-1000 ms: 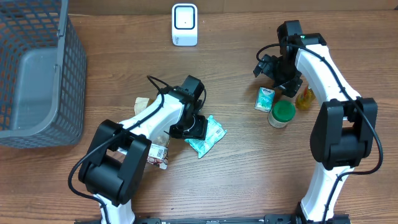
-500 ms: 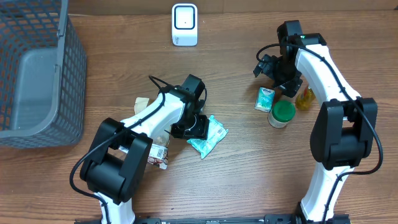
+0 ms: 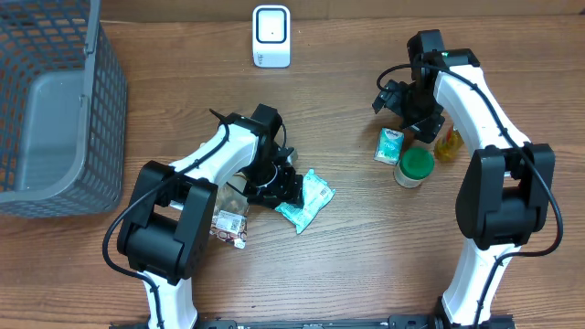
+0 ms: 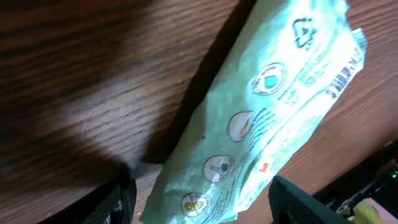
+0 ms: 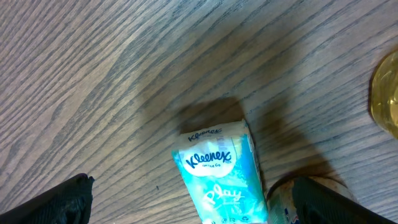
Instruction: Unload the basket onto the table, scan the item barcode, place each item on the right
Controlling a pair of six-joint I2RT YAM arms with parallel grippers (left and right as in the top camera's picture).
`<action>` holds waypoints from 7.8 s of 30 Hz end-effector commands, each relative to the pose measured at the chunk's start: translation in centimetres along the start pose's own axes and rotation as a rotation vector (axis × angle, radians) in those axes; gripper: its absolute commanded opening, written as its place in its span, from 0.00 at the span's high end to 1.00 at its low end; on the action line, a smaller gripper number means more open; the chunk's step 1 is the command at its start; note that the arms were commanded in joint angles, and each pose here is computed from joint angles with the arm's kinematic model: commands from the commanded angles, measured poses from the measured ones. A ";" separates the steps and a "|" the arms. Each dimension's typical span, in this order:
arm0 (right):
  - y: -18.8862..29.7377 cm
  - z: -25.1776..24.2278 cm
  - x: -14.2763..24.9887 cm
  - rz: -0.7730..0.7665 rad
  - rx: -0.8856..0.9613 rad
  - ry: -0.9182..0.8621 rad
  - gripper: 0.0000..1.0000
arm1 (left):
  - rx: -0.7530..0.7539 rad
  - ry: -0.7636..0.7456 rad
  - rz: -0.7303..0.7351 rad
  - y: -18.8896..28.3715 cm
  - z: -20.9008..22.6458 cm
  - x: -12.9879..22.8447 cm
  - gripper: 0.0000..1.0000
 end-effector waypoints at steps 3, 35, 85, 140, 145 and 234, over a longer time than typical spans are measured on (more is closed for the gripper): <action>1.6 0.5 -0.4 -0.030 -0.043 0.004 0.00 | 0.018 -0.040 0.013 -1.3 -0.1 -0.2 0.28; 1.6 0.5 -0.4 -0.030 -0.043 0.004 0.00 | 0.029 -0.003 0.029 -1.4 1.1 0.7 0.96; 1.6 0.5 -0.4 -0.030 -0.043 0.004 0.00 | -0.373 0.163 -0.043 4.5 1.6 0.2 0.60; 1.6 0.5 -0.4 -0.030 -0.043 0.004 0.00 | -0.158 -0.237 0.021 0.7 0.0 1.3 0.34; 1.6 0.5 -0.4 -0.030 -0.043 0.004 0.00 | -0.119 -0.225 0.019 0.2 0.3 1.7 0.35; 1.6 0.5 -0.4 -0.030 -0.043 0.004 0.00 | -0.141 0.167 -0.484 12.0 -0.8 0.8 0.96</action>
Point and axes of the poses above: each gripper's point midway between its finger pads, its own y axis back along the fingers, its own z axis along the line the jaws close on, x = y × z, the point moved 10 cm from there along y, back along the fingers, and after that the axes turned 15 degrees about -y, right-handed, at the moved point
